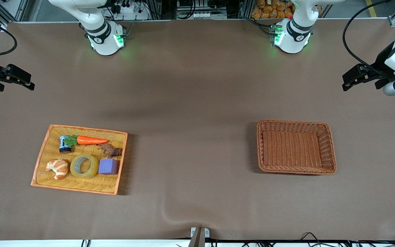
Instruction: Transfer tape with both arms
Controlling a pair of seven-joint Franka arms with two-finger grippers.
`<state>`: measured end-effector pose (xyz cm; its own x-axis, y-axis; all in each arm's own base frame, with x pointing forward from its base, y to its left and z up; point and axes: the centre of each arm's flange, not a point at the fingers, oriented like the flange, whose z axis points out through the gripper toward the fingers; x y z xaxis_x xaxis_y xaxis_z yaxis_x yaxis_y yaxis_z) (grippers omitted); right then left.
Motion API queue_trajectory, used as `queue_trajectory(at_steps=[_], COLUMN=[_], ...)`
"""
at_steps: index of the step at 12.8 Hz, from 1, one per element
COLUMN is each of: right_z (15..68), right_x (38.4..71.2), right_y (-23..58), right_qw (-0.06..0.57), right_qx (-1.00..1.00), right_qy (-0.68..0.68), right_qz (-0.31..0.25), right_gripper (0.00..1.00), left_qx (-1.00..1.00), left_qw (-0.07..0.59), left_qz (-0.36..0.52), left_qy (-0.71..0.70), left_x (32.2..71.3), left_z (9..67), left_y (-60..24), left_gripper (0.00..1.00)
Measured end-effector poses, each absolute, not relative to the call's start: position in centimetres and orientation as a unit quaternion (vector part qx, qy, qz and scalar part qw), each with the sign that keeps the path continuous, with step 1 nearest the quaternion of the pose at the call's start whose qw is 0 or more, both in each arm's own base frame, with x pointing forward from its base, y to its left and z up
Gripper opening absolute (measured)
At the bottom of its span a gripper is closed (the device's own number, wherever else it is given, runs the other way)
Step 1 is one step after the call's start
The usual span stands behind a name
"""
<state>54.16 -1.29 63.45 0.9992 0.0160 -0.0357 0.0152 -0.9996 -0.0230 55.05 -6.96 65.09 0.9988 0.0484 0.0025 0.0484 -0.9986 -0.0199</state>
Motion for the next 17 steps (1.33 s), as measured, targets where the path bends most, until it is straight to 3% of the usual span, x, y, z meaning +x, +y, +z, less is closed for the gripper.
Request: queue_trajectory(at_steps=[17], right_z=[62.9], right_x=[54.06], right_y=[-2.13], right_qw=[0.008], right_qx=[-0.999], right_qy=[0.0], right_qz=[0.031], right_gripper=[1.0], left_qx=[-1.0], left_qw=[0.011], left_qz=[0.009], left_qy=[-0.028], left_x=[55.57], left_z=[64.21], left_y=[-6.5], left_gripper=[1.0])
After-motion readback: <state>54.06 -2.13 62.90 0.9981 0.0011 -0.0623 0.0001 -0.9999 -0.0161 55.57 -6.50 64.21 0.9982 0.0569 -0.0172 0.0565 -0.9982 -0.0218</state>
